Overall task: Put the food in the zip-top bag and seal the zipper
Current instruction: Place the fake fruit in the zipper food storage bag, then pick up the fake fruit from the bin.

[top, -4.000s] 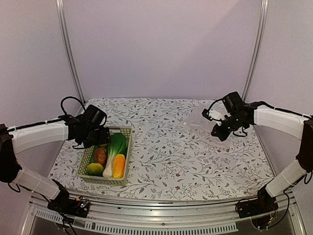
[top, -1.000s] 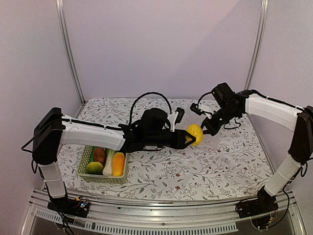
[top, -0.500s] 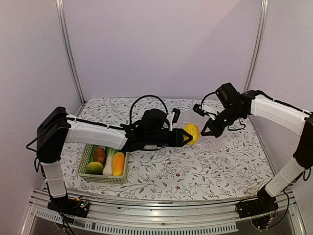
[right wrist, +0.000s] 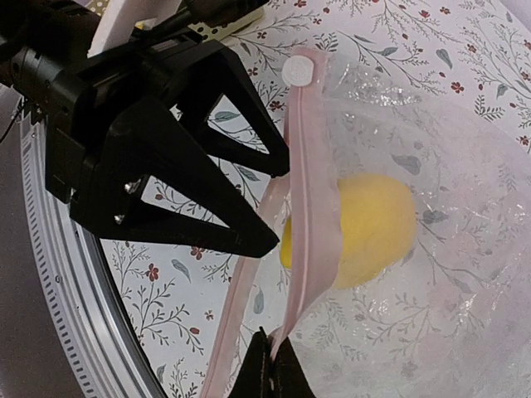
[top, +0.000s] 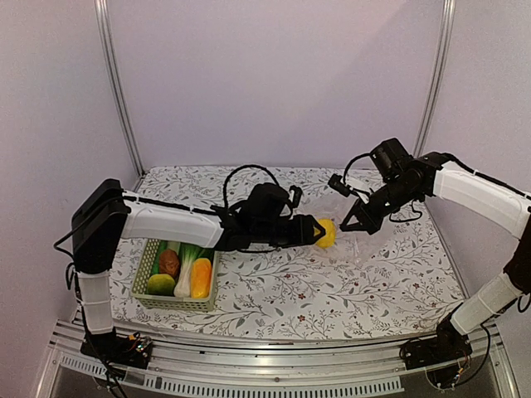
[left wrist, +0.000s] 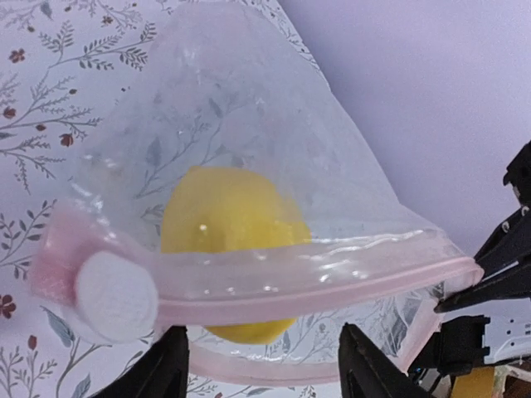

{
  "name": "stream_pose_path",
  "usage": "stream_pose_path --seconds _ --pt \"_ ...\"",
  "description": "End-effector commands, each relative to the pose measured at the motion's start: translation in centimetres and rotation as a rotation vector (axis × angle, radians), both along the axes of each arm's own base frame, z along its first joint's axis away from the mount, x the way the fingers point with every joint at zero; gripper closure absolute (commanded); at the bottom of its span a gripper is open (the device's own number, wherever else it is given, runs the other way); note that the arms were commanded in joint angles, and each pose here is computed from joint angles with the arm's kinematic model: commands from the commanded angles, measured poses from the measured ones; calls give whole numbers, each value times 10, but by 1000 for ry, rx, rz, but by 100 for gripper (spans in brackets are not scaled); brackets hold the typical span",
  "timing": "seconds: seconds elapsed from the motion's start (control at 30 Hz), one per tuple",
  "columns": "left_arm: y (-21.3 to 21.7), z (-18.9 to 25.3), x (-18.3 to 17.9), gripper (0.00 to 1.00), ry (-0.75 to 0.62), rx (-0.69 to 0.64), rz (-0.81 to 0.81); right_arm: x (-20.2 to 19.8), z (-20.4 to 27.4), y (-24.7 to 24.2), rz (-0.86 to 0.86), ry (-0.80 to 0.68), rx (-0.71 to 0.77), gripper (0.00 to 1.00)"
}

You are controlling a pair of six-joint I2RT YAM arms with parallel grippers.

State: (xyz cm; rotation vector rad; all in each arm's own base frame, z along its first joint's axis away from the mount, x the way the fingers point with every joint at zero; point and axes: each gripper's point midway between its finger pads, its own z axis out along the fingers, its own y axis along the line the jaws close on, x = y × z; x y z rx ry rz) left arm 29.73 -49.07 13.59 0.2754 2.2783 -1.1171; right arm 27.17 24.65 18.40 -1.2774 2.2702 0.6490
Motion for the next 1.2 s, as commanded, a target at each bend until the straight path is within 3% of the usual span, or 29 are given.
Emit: stream_pose_path --seconds 0.0,0.03,0.07,0.17,0.37,0.47,0.63,0.83,1.0,1.17 --pt "-17 38 -3 19 -136 -14 -64 -6 9 8 23 24 45 100" --pt "-23 47 -10 3 -201 34 -90 -4 8 8 17 23 38 100" --pt "-26 58 -12 1 -277 89 -77 0 9 5 4 12 28 100" --pt "-24 86 -21 0 -413 171 -65 23 23 -10 -69 -34 23 100" --pt "8 173 -46 0 -564 19 -7 72 59 -63 -233 -170 -49 100" --pt "41 191 -46 0 -585 3 79 89 74 -87 -289 -279 -134 100" --pt "105 155 -24 0 -517 268 222 110 84 -120 -385 -398 -253 100" --pt "196 97 -9 2 -296 545 377 147 96 -198 -597 -492 -428 100" --pt "245 67 -23 9 -153 583 437 159 118 -235 -683 -568 -486 100" --pt "275 34 -44 13 9 588 462 147 103 -202 -590 -471 -332 100"
